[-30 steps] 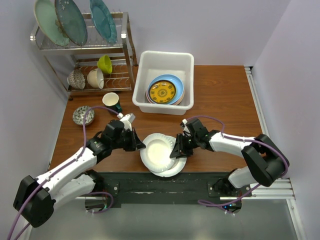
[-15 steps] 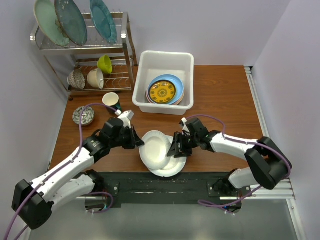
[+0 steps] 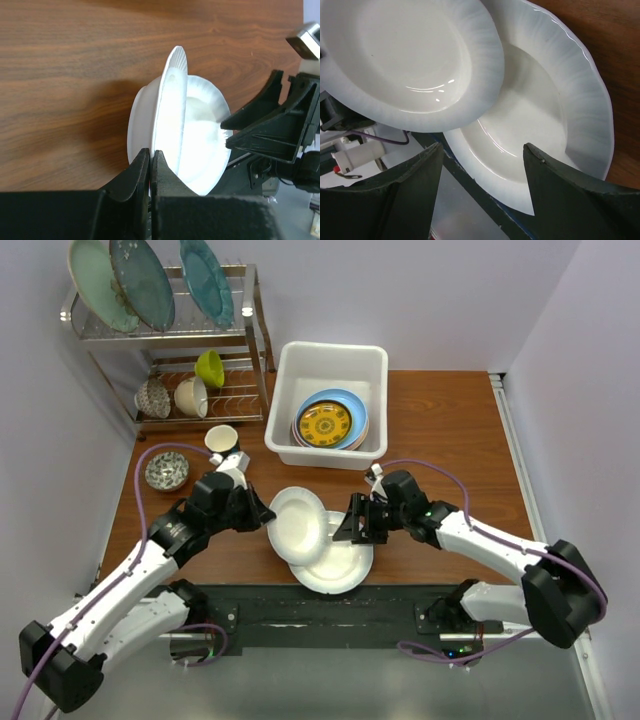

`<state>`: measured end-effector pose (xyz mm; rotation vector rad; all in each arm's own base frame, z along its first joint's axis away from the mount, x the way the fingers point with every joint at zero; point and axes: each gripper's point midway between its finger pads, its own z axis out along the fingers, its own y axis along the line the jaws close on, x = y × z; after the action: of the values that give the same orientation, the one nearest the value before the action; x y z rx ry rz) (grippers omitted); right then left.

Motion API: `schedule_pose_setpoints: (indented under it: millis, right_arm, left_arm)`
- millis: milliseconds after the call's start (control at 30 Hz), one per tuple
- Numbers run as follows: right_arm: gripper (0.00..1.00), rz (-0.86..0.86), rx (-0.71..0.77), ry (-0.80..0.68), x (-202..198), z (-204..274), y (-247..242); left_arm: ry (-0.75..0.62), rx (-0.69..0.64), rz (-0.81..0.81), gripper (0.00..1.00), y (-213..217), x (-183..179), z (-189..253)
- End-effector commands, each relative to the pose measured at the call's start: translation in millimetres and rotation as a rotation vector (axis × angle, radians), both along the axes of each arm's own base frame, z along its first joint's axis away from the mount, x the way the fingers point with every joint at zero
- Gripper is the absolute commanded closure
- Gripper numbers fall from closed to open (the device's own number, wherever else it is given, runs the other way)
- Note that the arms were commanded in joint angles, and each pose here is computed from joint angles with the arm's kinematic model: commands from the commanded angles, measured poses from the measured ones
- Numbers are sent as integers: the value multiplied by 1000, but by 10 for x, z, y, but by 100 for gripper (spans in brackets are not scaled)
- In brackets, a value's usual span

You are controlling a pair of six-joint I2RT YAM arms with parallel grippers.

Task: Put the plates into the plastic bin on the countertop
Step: Pick up the plate at the center of the board.

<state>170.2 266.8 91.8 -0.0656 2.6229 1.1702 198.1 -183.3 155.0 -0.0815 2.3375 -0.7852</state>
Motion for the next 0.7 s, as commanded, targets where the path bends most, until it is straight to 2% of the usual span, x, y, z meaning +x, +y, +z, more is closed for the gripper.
schedule_pose_setpoints:
  millis: [0,167,667]
  right_arm:
    - [31,-86,-61,-115,165,213,-147]
    - [25,-165,-140,-199,227,321,-401]
    - [22,-171,-243,-94,67,-191,-572]
  left_arm:
    - [-149,-83,66,100,72,192,568]
    - [-154,-60,121,100,270,225,570]
    - [-147,17,246,100,613,294,579]
